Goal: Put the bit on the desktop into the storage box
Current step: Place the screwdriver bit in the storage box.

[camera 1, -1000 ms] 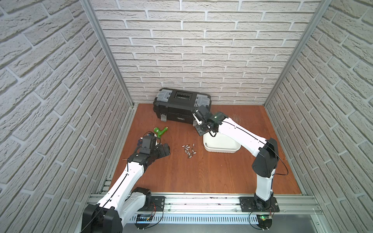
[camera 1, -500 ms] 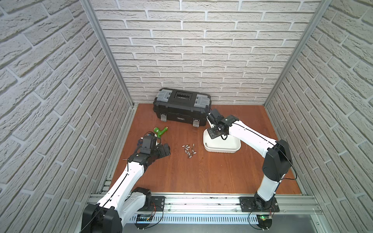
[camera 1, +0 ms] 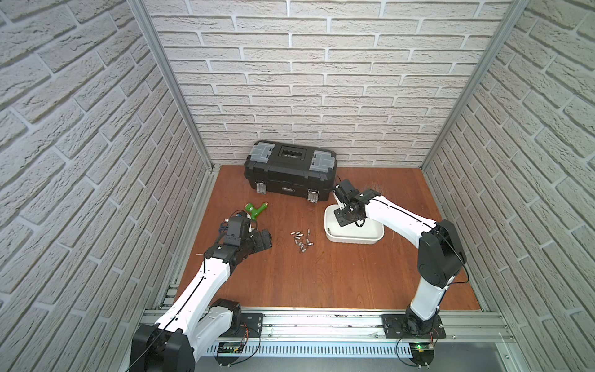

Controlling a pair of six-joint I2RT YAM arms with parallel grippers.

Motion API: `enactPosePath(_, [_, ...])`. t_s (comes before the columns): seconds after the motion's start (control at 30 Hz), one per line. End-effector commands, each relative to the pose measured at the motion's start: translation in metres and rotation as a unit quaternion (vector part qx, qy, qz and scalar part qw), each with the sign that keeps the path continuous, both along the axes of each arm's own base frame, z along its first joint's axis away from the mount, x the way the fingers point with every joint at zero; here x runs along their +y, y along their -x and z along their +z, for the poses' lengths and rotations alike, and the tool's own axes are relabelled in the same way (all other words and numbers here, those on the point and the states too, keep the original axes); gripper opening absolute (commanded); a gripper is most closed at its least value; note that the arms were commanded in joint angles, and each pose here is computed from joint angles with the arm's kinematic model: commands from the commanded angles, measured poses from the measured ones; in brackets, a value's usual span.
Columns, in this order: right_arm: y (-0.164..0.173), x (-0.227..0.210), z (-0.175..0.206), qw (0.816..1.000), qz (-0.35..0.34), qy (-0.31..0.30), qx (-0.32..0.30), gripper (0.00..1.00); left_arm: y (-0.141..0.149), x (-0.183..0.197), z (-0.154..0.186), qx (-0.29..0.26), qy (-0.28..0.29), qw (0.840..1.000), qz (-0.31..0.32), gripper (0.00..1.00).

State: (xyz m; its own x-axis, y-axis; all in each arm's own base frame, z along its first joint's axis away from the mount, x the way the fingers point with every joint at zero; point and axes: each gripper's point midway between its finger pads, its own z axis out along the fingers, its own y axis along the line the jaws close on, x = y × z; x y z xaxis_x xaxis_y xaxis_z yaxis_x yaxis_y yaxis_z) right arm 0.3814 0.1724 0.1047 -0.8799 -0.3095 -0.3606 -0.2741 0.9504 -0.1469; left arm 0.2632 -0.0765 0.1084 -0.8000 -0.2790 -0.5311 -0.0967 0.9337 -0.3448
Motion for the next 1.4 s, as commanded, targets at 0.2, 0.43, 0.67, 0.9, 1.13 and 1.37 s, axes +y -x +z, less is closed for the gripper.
enactPosePath(0.2, [-0.004,0.001,-0.041,1.0,-0.006,0.0,0.028,0.1,-0.009,-0.001,0.008,-0.023,-0.004,1.0,-0.001,0.98])
enactPosePath(0.43, [-0.002,0.0,-0.062,0.999,-0.006,0.006,0.05,0.1,-0.012,-0.002,0.008,-0.021,-0.003,1.0,-0.003,0.98])
enactPosePath(0.67, [0.0,0.001,-0.079,0.998,-0.005,0.008,0.069,0.11,-0.013,-0.003,0.008,-0.02,-0.003,1.0,-0.004,0.98])
enactPosePath(0.9, [0.0,0.001,-0.077,0.998,-0.004,0.009,0.067,0.14,-0.015,-0.004,0.009,-0.019,-0.002,1.0,-0.005,0.98])
enactPosePath(1.13, [-0.001,0.001,-0.073,0.998,-0.002,0.008,0.063,0.19,-0.016,-0.004,0.009,-0.019,-0.002,1.0,-0.005,0.98])
enactPosePath(1.37, [-0.003,-0.001,-0.056,0.999,-0.006,0.004,0.042,0.31,-0.015,-0.004,0.01,-0.02,-0.002,1.0,-0.006,0.98])
